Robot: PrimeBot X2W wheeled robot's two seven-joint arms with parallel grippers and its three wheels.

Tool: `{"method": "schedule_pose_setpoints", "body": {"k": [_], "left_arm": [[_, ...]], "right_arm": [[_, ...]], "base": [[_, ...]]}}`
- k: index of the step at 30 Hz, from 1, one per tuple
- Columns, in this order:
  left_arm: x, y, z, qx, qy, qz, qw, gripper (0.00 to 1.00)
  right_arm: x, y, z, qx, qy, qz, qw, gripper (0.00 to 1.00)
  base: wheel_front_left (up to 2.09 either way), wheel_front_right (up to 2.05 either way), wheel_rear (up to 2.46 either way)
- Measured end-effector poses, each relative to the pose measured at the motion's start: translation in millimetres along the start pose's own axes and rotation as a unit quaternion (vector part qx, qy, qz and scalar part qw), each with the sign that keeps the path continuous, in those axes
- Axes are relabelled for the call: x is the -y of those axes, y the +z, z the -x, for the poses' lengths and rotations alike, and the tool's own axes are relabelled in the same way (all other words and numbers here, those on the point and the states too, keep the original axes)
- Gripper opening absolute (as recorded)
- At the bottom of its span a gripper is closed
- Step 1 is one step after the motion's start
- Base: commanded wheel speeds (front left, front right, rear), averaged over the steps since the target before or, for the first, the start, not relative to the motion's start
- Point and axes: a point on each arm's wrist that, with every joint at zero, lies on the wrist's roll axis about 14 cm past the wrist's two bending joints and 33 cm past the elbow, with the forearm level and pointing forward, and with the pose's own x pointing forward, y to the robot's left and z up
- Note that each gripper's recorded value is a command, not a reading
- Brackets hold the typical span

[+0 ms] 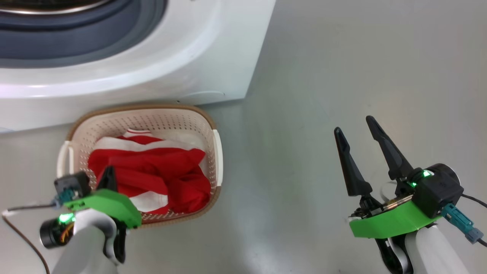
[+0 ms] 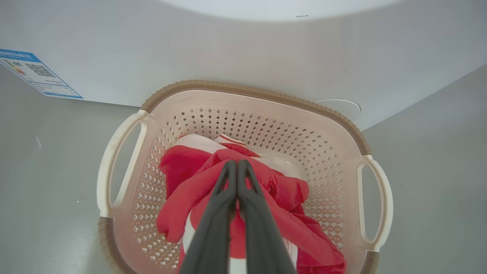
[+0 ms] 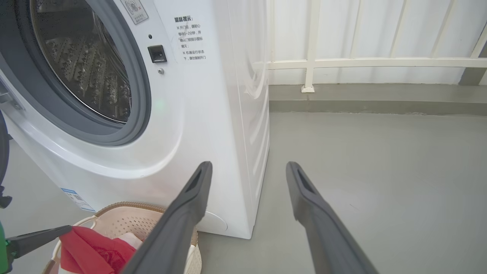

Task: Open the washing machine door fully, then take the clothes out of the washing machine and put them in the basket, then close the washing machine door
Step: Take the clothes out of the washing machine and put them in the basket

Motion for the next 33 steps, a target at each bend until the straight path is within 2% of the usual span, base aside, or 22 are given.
{"method": "schedule_pose_setpoints", "body": {"k": [12, 13, 17, 18, 26, 33], "left_arm": [[12.6, -18.7, -29.0, -0.036, -0.016, 0.006, 0.999, 0.00], [13.0, -19.8, -30.2, -0.038, -0.016, 0.008, 0.999, 0.09], [12.5, -20.9, -33.2, -0.042, -0.016, 0.015, 0.999, 0.87], [11.5, -21.9, -33.1, -0.045, -0.014, 0.016, 0.999, 1.00], [8.9, -14.8, -32.1, -0.038, -0.010, 0.025, 0.999, 1.00], [17.1, -0.8, -25.4, -0.020, -0.029, 0.034, 0.999, 1.00]], "right_arm": [[17.1, -13.6, -5.2, -0.017, -0.020, 0.009, 1.000, 1.00], [18.1, -14.2, -4.8, -0.019, -0.022, 0.010, 1.000, 1.00], [20.8, -15.7, -3.4, -0.022, -0.026, 0.011, 0.999, 1.00], [21.1, -15.6, -3.3, -0.022, -0.026, 0.011, 0.999, 1.00], [19.8, -14.0, -3.5, -0.019, -0.025, 0.006, 0.999, 1.00], [14.2, -9.4, -4.8, -0.012, -0.018, 0.002, 1.000, 1.00]], "base": [[0.00, 0.00, 0.00], [0.00, 0.00, 0.00], [0.00, 0.00, 0.00], [0.00, 0.00, 0.00], [0.00, 0.00, 0.00], [0.00, 0.00, 0.00]]}}
